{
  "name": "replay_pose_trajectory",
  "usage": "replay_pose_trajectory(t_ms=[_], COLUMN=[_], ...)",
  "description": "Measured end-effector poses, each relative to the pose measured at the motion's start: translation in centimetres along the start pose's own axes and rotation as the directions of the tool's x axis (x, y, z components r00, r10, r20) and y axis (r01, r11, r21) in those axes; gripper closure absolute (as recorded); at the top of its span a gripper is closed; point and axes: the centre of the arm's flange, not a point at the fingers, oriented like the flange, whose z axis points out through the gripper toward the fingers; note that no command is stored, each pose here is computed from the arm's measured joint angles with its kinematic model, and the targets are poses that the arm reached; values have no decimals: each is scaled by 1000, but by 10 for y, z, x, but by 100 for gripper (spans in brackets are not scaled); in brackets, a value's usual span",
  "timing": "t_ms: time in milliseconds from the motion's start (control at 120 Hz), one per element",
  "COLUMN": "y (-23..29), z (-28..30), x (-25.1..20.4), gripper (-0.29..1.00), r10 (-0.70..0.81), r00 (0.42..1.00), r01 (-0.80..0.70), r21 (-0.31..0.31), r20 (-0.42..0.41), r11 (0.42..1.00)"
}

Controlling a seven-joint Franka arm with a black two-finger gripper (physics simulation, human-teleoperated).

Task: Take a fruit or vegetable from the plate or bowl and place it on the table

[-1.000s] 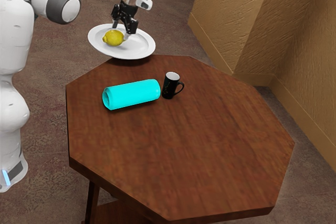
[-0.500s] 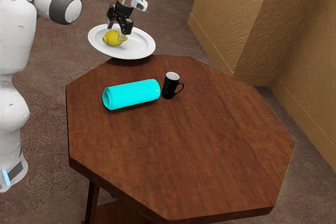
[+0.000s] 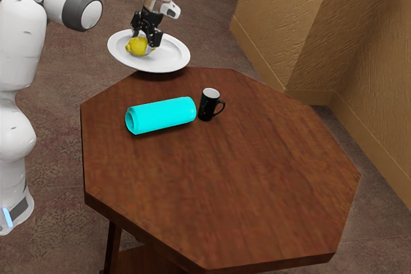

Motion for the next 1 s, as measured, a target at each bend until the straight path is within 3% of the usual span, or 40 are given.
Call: replay_pose_trajectory(t_ms=[142,283,483,675,858,1000], y=[1,1,1,0,42,123], z=[4,5,3,-36,-100,-158], x=[-2,-2,-2,-1,12,20], gripper=[1,21,33,42,33,31], r10=[2,-5,-18,-21,53,190], r00=[1000,1000,1000,998,990,961], r01=[-2,5,18,21,-50,-189], r21=[-5,-12,-16,7,25,25], r20=[7,7,1,-53,-133,-202], r11=[1000,1000,1000,1000,998,982])
